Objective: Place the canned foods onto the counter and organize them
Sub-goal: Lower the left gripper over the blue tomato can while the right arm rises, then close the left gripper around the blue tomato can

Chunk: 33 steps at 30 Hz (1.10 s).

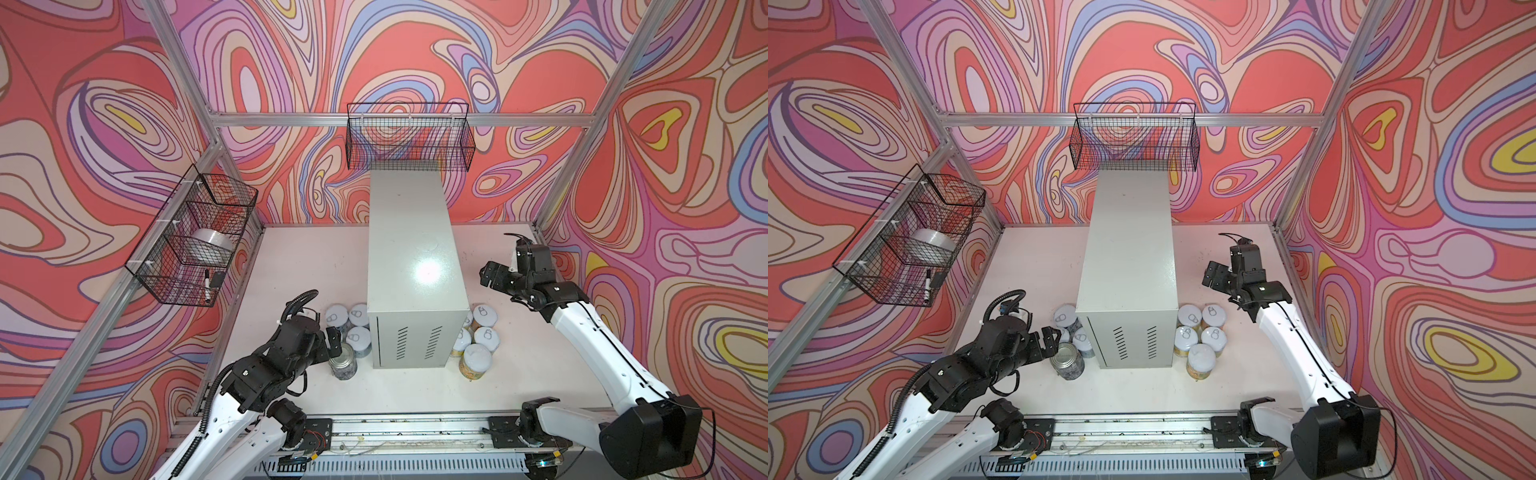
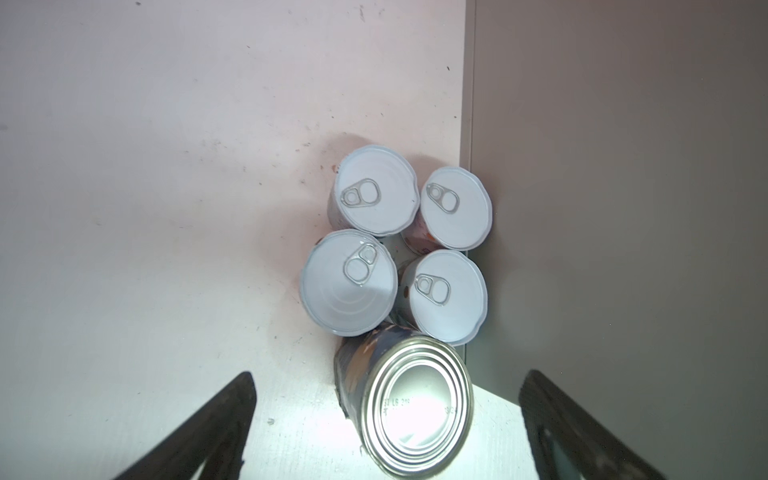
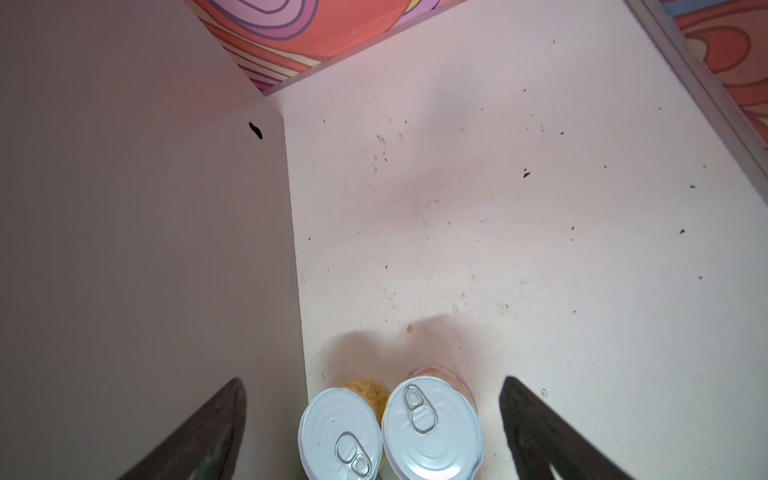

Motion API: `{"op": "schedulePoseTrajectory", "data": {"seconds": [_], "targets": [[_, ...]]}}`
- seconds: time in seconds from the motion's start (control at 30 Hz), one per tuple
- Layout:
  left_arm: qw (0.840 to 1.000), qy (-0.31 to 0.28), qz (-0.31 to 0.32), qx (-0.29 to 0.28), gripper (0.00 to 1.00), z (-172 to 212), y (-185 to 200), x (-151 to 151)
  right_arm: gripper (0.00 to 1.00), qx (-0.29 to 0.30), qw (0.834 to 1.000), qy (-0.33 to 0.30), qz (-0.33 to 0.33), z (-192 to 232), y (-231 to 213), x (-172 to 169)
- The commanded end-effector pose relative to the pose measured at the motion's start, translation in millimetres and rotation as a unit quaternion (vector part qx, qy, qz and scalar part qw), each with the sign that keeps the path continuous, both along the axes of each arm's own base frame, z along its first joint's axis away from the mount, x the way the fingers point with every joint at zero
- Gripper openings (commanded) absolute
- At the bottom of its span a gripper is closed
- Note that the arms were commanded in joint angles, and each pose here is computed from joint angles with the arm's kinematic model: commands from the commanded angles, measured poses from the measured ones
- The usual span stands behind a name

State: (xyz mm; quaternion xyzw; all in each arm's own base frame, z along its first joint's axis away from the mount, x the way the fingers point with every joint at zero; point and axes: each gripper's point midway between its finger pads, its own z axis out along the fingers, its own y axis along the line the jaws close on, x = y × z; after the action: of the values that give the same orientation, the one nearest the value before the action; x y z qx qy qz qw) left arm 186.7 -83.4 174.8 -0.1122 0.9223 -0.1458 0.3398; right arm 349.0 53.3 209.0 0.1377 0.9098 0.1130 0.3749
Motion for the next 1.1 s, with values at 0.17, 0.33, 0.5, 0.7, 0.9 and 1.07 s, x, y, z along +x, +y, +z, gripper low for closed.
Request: {"op": "schedulePoseTrajectory", "data": {"seconds": [0.17,0.33,0.5,0.7,0.9,1.07], "targets": [[0.998,0.028,-0.058,0.023,1.0,-26.1,-28.5,-7.9,0.98,0.019,1.0,-0.007,0.019,-4.1,8.6,-6.6],[0.994,0.031,-0.056,0.084,1.0,-43.9,-32.9,-11.6,0.98,0.018,1.0,-0.005,0.021,-5.9,8.5,-8.6],[0.993,0.039,-0.037,0.103,1.0,-64.7,-34.9,-11.6,0.98,0.021,0.999,-0.005,0.023,-7.5,10.1,-9.4],[0.993,0.029,-0.029,0.107,1.0,-76.7,-38.1,-5.4,0.98,0.016,1.0,-0.006,0.019,-8.1,7.5,-8.4],[0.995,0.006,-0.021,0.099,1.0,-81.4,-42.1,2.9,0.98,0.015,1.0,-0.002,0.02,-11.6,8.1,-8.0],[0.994,0.002,-0.017,0.104,0.97,-92.1,-39.5,3.7,0.99,0.015,1.0,-0.005,0.02,-12.8,7.6,-8.0]]}}
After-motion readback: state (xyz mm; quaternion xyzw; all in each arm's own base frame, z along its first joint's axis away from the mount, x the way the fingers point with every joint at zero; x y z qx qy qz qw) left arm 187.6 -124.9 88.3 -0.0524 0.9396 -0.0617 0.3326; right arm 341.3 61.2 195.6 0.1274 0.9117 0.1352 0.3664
